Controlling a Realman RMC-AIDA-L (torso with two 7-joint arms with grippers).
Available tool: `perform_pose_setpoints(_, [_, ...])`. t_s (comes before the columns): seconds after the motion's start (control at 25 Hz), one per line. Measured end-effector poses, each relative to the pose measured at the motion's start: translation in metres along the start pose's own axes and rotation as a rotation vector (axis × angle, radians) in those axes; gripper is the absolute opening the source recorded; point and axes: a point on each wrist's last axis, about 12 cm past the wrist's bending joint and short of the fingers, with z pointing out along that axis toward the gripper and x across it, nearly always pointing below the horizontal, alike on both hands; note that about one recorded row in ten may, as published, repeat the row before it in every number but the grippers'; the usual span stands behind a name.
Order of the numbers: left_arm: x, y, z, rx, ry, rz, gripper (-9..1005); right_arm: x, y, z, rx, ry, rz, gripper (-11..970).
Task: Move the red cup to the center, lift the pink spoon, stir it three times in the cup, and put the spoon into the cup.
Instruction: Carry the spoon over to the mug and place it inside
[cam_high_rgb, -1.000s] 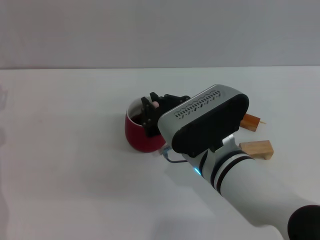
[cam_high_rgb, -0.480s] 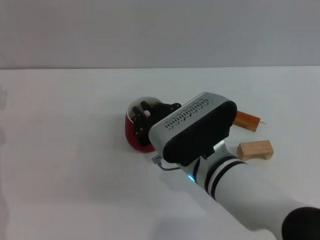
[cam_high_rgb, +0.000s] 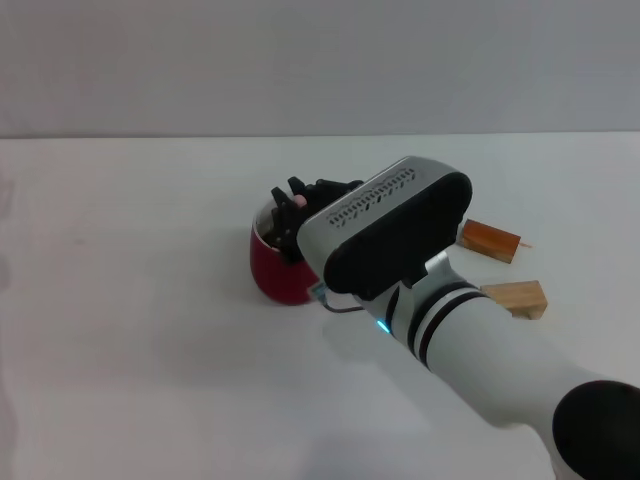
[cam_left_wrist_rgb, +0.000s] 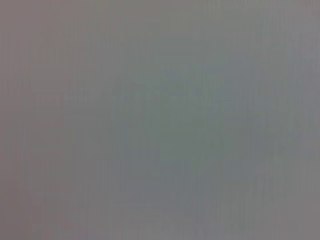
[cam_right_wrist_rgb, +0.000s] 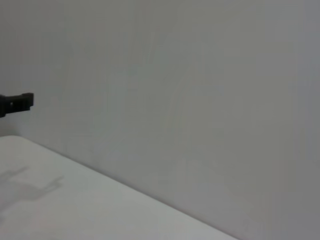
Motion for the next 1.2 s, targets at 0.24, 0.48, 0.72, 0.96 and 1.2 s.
perform_pose_setpoints(0.24, [0.001,0.001,-0.001,-0.001,0.002,0.001,844,0.005,-0.007,-0.003,0.039,0.011,0.005,134])
perform_pose_setpoints(0.48, [0.001,0.002,-0.001,-0.002,0.003,0.002,843,0.007,-0.003,-0.013,0.045,0.010,0.004,134])
perform_pose_setpoints(0.72, [0.000,0.001,-0.001,0.000,-0.001,0.003,843,0.009,0.006,-0.023,0.029,0.012,0.001,134])
perform_pose_setpoints(0.96, [0.000,0.001,-0.001,0.000,-0.003,0.003,843,0.009,0.011,-0.022,0.010,0.014,-0.013,134])
perform_pose_setpoints(1.2, [0.000,0.001,-0.001,0.000,-0.003,0.003,844,0.004,0.008,-0.009,0.007,0.011,-0.042,135])
